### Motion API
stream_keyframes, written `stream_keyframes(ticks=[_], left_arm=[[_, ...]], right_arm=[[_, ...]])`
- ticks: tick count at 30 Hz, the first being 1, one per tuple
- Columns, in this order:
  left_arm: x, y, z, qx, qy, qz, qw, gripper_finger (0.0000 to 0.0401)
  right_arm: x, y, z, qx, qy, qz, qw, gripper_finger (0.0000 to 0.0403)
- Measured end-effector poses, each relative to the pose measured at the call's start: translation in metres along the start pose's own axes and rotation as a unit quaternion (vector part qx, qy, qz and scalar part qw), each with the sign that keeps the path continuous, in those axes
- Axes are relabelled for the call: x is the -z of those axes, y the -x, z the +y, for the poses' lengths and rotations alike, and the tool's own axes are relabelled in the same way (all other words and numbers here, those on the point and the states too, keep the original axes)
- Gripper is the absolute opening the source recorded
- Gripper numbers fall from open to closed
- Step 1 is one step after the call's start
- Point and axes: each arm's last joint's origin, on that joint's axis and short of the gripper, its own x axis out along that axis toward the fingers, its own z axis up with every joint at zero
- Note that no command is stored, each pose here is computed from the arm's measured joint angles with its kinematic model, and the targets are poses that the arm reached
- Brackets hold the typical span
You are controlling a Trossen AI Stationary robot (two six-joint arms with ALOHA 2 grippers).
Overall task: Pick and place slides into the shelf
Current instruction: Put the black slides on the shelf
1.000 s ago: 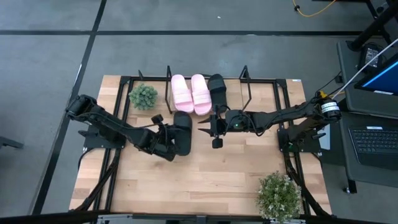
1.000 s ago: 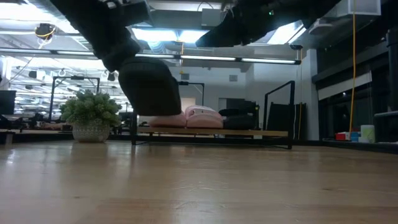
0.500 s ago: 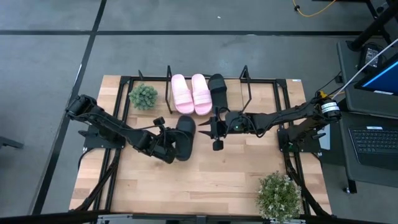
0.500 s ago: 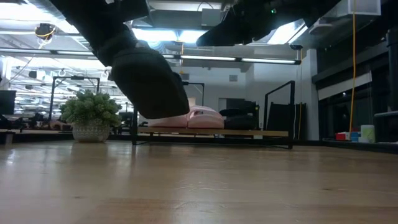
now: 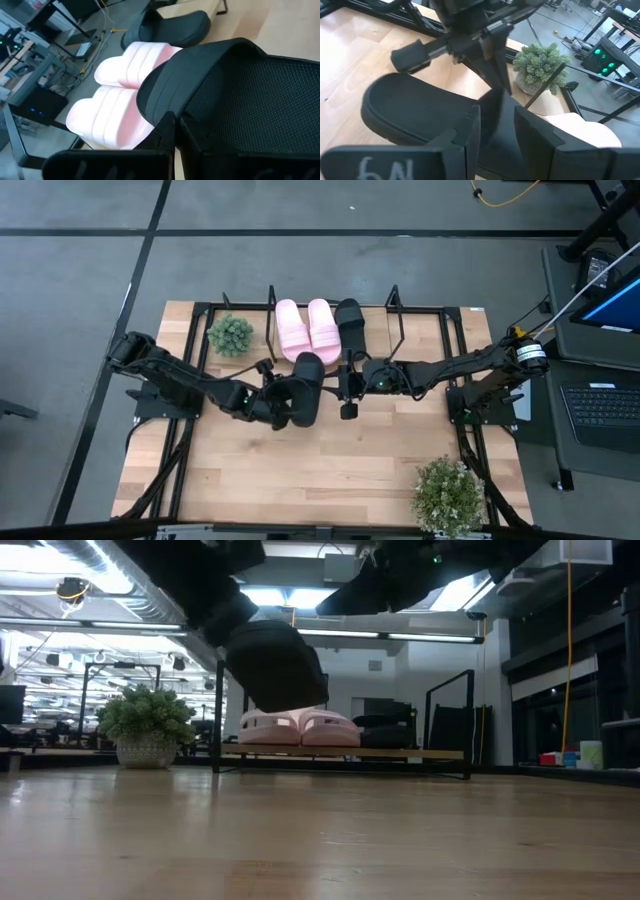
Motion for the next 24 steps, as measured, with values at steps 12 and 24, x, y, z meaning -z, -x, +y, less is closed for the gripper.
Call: stream_keyframes(ticks=[12, 24], left_arm=[[-0.010, -0.010, 0.006, -0.010, 0.013, -0.019, 1.000, 0.0000], [-0.014, -0.011, 0.007, -0.020, -0.003, -0.033, 0.999, 0.0000]], right_arm=[[-0.006, -0.002, -0.005, 0.042, -0.013, 0.022, 0.999, 0.0121], [-0.024, -0.030, -0.007, 0.059, 0.003, 0.117, 0.991, 0.0121]])
